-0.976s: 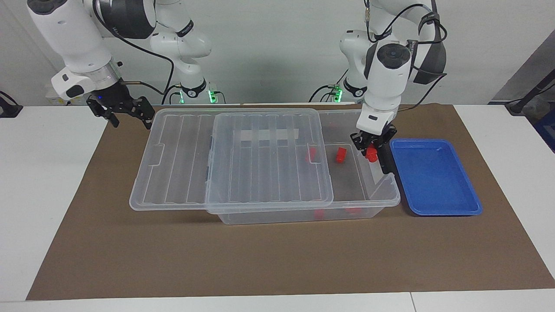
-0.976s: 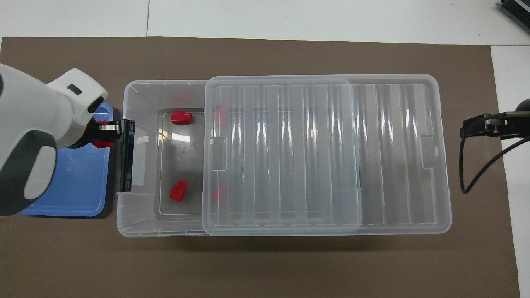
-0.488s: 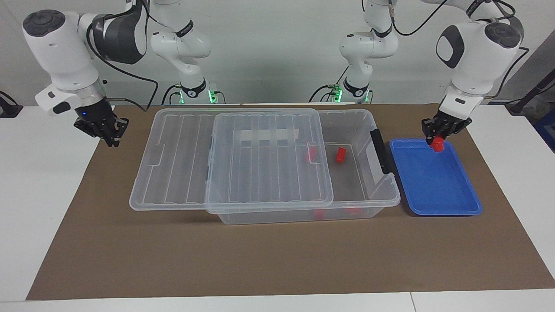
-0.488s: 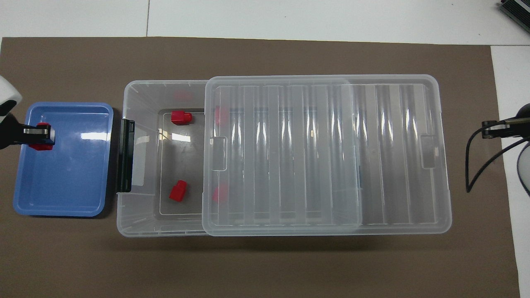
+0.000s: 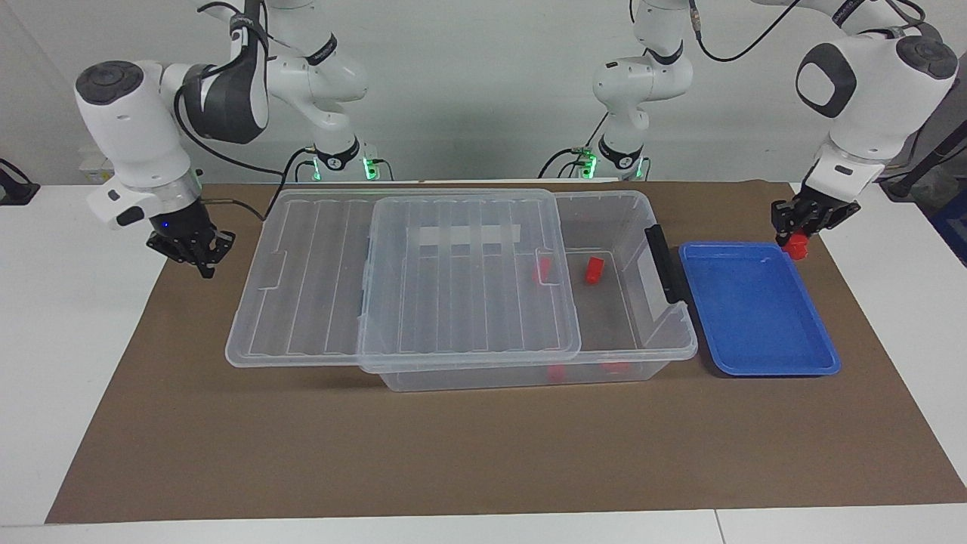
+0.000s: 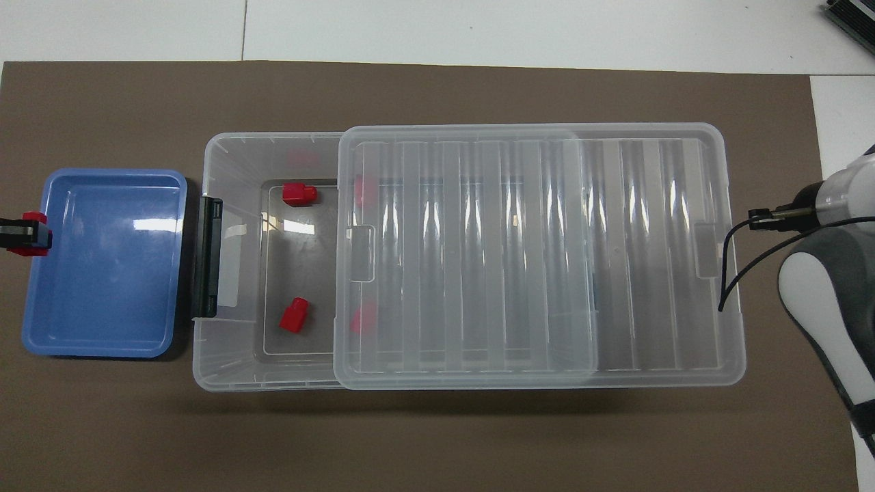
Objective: Place red block in blue tray from box
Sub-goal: 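Lower the block into the tray while the right gripper slides the lid back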
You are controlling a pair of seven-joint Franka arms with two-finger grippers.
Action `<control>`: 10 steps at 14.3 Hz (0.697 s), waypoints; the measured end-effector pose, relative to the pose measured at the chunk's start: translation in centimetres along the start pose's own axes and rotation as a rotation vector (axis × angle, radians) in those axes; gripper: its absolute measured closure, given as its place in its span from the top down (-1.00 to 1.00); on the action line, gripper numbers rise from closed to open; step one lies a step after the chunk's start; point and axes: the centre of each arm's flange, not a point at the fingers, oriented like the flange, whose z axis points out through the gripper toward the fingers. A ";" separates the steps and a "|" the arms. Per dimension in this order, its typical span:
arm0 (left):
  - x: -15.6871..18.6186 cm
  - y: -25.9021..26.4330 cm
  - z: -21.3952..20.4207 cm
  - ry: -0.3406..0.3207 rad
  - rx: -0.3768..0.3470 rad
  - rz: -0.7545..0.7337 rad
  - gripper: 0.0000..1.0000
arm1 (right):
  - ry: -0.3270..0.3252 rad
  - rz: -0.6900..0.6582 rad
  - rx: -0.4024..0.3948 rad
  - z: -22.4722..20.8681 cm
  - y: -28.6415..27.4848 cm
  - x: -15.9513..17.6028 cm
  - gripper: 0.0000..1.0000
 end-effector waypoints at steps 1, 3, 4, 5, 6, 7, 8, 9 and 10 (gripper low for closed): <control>0.0 0.2 1.2 0.012 0.001 0.002 -0.31 | 0.004 -0.004 0.000 0.2 -0.2 0.1 -0.98; -0.1 0.4 3.5 0.034 0.003 0.004 -0.31 | 0.003 -0.009 0.002 0.3 -1.2 0.3 -0.98; 0.0 0.4 4.6 0.038 0.002 0.005 -0.31 | 0.003 -0.008 0.003 0.3 -1.7 0.4 -0.98; 0.0 0.4 5.5 0.037 0.002 0.004 -0.31 | 0.003 -0.006 0.004 0.3 -2.1 0.4 -0.98; 0.0 0.3 6.4 0.042 0.003 0.001 -0.31 | 0.002 -0.007 0.005 0.4 -2.4 0.4 -0.98; 0.1 0.3 7.4 0.054 0.004 -0.006 -0.31 | 0.001 -0.009 0.005 0.4 -2.6 0.5 -0.98; 0.0 0.3 8.5 0.064 0.005 -0.018 -0.31 | 0.001 -0.015 0.006 0.4 -2.9 0.5 -0.98; -0.1 0.5 9.6 0.071 0.004 -0.034 -0.31 | 0.002 -0.025 0.007 0.4 -3.7 0.6 -0.98; -0.3 0.6 10.5 0.074 0.003 -0.047 -0.31 | 0.003 -0.031 0.009 0.3 -4.6 0.7 -0.98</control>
